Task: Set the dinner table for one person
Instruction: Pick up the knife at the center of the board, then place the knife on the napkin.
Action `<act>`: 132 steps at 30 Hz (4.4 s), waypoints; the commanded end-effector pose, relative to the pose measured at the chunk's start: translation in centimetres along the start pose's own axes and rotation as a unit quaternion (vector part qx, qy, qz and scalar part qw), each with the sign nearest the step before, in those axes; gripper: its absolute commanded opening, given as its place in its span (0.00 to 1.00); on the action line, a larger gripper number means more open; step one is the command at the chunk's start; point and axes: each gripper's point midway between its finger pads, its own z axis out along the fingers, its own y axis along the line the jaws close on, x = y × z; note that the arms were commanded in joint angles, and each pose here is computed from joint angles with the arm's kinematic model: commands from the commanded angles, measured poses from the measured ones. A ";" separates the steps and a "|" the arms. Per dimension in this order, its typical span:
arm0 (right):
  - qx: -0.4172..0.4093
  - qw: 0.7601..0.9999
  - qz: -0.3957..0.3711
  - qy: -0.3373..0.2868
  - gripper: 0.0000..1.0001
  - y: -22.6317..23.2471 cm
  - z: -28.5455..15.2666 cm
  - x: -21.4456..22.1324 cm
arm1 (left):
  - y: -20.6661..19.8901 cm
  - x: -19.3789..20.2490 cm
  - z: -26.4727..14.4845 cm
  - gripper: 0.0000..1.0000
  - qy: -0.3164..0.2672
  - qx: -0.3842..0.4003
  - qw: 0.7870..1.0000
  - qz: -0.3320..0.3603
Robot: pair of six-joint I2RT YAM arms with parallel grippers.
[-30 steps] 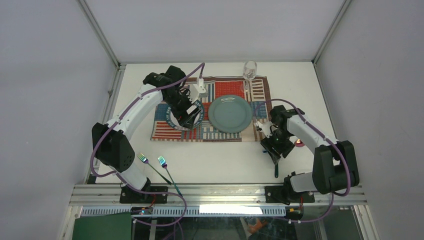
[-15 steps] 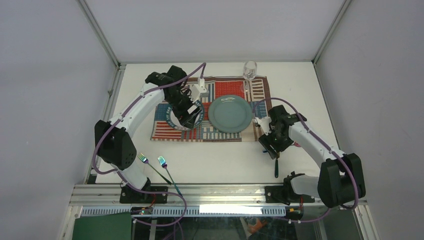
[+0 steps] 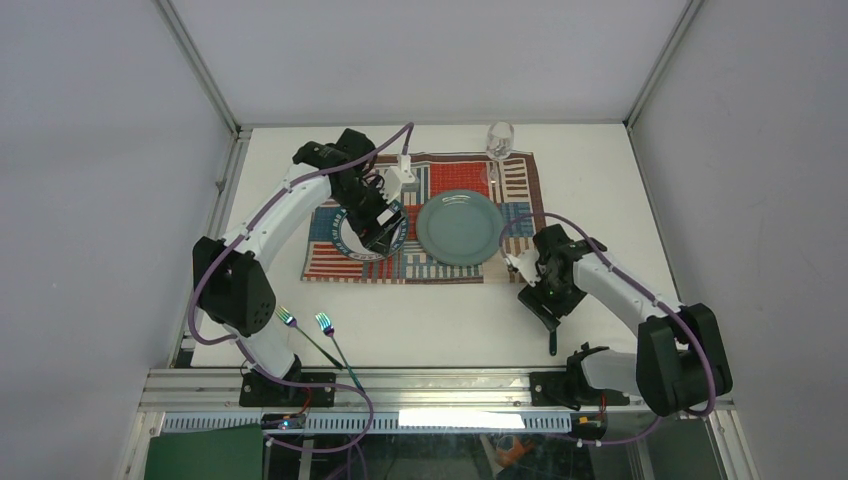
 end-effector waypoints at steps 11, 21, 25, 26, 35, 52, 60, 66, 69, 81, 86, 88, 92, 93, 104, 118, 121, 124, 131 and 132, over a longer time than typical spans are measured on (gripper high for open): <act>-0.010 0.998 -0.049 0.026 0.63 0.3 1.3 0.4 | 0.1 -1.9 -0.4 0.83 -0.023 -0.001 1.000 0.012; 0.023 0.998 -0.056 0.027 0.42 -0.9 2.6 0.5 | 0.0 -1.7 -0.2 0.83 -0.020 0.001 1.000 0.010; 0.049 0.998 -0.048 0.017 0.33 -1.8 3.1 0.4 | -0.1 -1.3 -0.2 0.84 -0.016 -0.001 1.000 0.008; 0.054 0.997 -0.044 0.012 0.30 -2.0 3.1 0.2 | -0.1 -1.2 -0.2 0.84 -0.015 -0.001 1.000 0.009; 0.105 0.994 0.043 0.007 0.18 -5.1 3.6 0.4 | -0.1 -1.1 -0.1 0.83 -0.014 0.001 1.000 0.006; 0.131 0.983 0.125 -0.024 0.00 -7.9 2.1 2.6 | -0.2 -0.6 0.7 0.84 -0.015 0.009 1.000 0.005; 0.145 0.973 0.164 -0.078 0.00 -9.9 1.1 0.3 | -0.4 0.2 0.7 0.83 -0.007 0.003 1.000 0.006; 0.156 0.964 0.175 -0.129 0.00 -12.1 -0.9 -2.8 | -0.4 0.6 1.0 0.84 -0.007 0.003 1.000 0.003; 0.165 0.958 0.177 -0.153 0.00 -13.3 -2.0 -4.4 | -0.5 1.0 1.3 0.84 -0.004 0.006 1.000 0.000; 0.094 0.964 0.161 -0.190 0.00 -14.2 -2.6 -10.3 | -0.2 0.9 0.9 0.83 -0.003 -0.008 1.000 0.003; 0.075 0.968 0.133 -0.199 0.00 -13.6 -2.5 -13.1 | -0.1 1.2 1.1 0.83 0.001 -0.008 1.000 0.000; 0.075 0.970 0.126 -0.192 0.00 -13.7 -2.2 -14.0 | -0.1 1.3 1.0 0.82 0.002 -0.009 1.000 -0.001; 0.073 0.970 0.120 -0.197 0.00 -14.6 -2.1 -15.9 | -0.2 1.5 1.0 0.82 0.004 -0.011 1.000 0.000; 0.071 0.971 0.120 -0.196 0.00 -14.8 -2.0 -16.3 | -0.2 1.6 1.0 0.82 0.005 -0.012 1.000 -0.001; 0.059 0.975 0.115 -0.183 0.00 -15.6 -0.1 -17.6 | 0.1 2.0 1.0 0.81 0.011 -0.021 1.000 0.000; 0.020 0.975 0.121 -0.184 0.00 -14.9 0.1 -19.1 | 0.4 2.1 1.4 0.80 0.018 -0.023 1.000 -0.001; 0.012 0.976 0.124 -0.180 0.00 -14.6 0.3 -19.4 | 0.3 2.3 1.3 0.80 0.019 -0.022 1.000 -0.002; 0.003 0.978 0.126 -0.167 0.00 -14.2 1.2 -19.3 | 0.3 2.4 1.3 0.80 0.019 -0.023 1.000 0.001; 0.012 0.978 0.131 -0.164 0.00 -14.4 1.7 -19.1 | 0.0 2.8 1.2 0.80 0.019 -0.023 1.000 0.001; 0.015 0.978 0.132 -0.164 0.00 -14.6 1.6 -19.2 | 0.0 2.8 1.2 0.80 0.019 -0.023 1.000 0.001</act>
